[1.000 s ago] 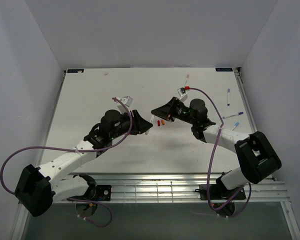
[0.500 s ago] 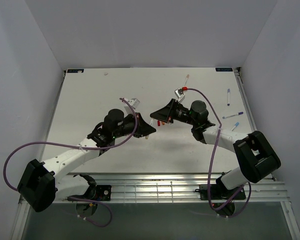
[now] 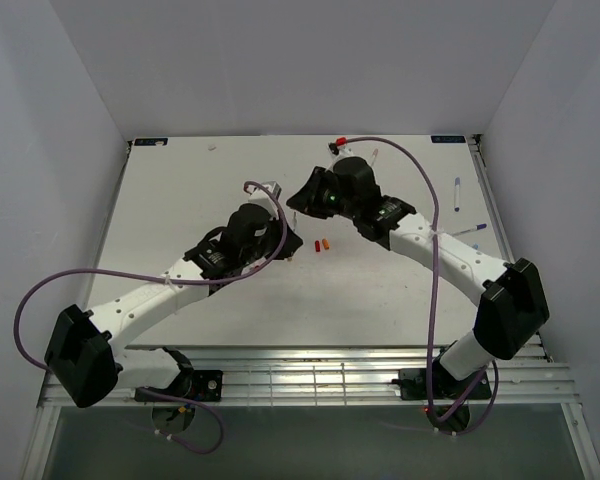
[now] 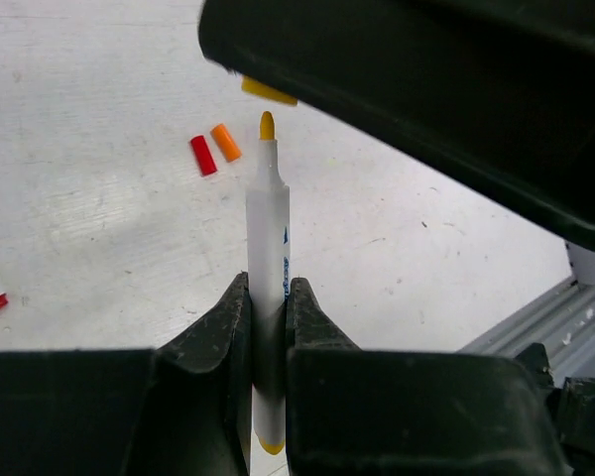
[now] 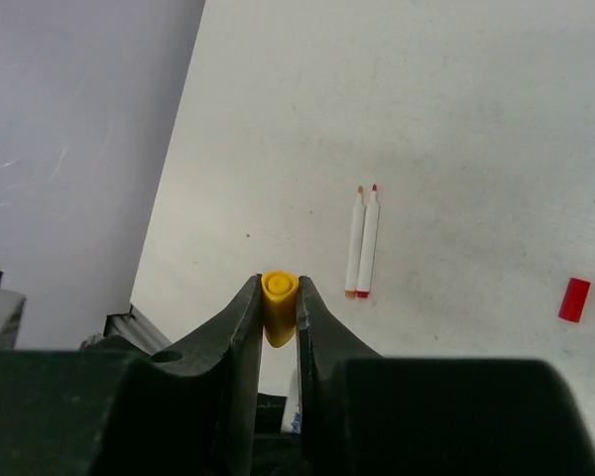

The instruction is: Open the pen caps

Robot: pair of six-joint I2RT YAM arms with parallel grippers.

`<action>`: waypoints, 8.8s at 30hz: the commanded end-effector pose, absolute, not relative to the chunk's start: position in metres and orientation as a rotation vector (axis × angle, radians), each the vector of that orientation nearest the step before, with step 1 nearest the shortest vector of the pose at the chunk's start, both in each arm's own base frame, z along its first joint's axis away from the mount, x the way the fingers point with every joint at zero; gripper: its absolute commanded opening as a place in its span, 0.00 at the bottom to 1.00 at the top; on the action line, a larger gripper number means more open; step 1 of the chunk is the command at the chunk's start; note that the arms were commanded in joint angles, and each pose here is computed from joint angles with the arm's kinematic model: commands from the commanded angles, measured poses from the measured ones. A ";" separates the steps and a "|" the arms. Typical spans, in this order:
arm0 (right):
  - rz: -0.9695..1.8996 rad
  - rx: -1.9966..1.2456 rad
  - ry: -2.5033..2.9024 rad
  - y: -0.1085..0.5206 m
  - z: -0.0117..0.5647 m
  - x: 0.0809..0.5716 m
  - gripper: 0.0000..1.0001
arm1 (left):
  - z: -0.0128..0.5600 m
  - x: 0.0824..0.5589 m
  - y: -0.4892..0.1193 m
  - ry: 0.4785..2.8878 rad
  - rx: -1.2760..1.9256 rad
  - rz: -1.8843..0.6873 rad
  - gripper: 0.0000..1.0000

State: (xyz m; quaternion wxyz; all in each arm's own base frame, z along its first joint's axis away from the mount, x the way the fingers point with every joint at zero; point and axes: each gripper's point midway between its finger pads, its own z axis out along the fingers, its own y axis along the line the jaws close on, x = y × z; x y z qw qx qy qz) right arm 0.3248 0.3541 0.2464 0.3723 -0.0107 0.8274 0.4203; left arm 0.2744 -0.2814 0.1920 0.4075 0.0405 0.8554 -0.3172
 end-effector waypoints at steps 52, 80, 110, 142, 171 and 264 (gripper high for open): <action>0.692 -0.166 2.586 0.245 0.038 0.354 0.08 | 0.026 0.334 -0.115 2.342 -0.461 -0.077 0.31; 0.755 -0.210 2.544 0.259 0.040 0.380 0.24 | 0.042 0.345 -0.112 2.311 -0.477 -0.105 0.64; 0.744 -0.203 2.412 0.253 0.100 0.381 0.55 | 0.176 0.322 -0.113 2.092 -0.441 -0.330 0.72; 0.070 0.083 2.258 0.132 0.081 0.634 0.53 | 0.169 0.315 -0.168 2.060 -0.326 -0.712 0.72; 0.094 0.170 2.366 0.134 0.029 0.629 0.23 | 0.173 0.310 -0.175 2.027 -0.287 -0.782 0.71; 1.163 -0.588 2.166 0.316 0.158 0.236 0.22 | 0.158 0.300 -0.292 2.273 -0.317 -1.331 0.00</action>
